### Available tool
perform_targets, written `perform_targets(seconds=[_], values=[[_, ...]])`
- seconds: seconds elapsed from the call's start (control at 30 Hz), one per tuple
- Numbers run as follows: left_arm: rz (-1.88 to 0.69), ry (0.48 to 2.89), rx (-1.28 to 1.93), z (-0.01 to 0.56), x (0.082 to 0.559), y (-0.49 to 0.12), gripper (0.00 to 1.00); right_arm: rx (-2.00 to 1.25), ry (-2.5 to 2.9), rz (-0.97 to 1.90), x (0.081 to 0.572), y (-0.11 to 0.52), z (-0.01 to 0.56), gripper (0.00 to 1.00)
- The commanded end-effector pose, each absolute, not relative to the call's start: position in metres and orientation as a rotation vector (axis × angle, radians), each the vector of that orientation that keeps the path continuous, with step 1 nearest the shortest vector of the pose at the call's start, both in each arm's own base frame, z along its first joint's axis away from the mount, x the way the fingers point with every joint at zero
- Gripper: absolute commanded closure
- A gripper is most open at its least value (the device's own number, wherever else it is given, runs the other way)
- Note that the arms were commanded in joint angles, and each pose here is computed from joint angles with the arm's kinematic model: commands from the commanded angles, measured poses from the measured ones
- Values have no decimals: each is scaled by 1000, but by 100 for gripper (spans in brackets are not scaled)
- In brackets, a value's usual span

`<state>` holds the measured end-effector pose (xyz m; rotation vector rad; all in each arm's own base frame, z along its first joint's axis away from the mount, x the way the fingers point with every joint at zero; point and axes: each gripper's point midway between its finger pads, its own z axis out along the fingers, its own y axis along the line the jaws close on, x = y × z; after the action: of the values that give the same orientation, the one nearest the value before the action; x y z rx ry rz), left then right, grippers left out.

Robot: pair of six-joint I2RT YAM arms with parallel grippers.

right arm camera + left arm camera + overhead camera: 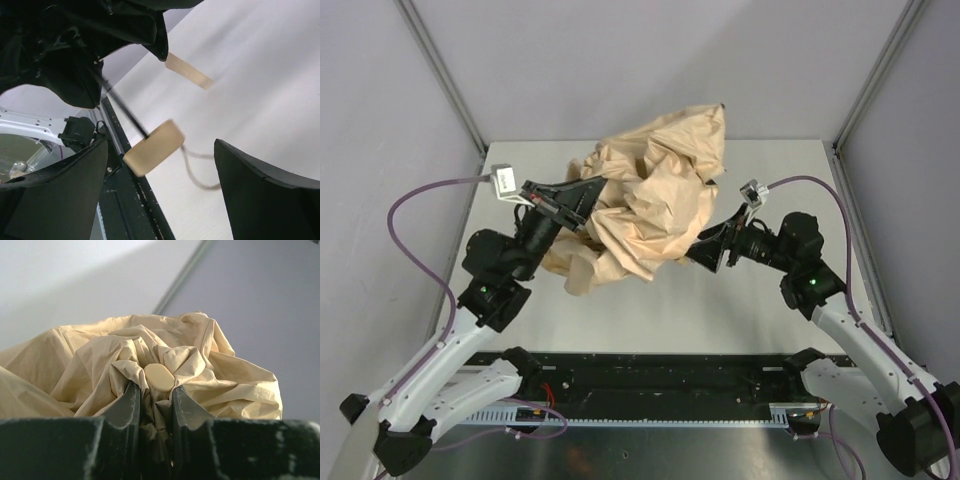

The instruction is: Put away the umbrella

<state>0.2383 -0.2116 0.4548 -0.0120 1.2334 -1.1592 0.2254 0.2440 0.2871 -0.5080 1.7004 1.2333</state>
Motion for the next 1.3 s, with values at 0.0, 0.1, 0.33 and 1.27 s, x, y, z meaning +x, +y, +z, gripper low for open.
perform_targets(seconds=[0.0, 0.1, 0.33, 1.27], values=[[-1029, 1132, -227, 466, 256, -169, 100, -414, 1684, 1285, 214, 245, 300, 11], [-965, 1151, -273, 457, 268, -163, 100, -316, 1566, 1468, 196, 260, 336, 12], [-908, 1194, -310, 439, 284, -164, 100, -149, 1345, 1760, 161, 291, 396, 8], [-803, 1257, -476, 401, 300, -143, 100, -219, 1251, 1862, 190, 273, 454, 80]])
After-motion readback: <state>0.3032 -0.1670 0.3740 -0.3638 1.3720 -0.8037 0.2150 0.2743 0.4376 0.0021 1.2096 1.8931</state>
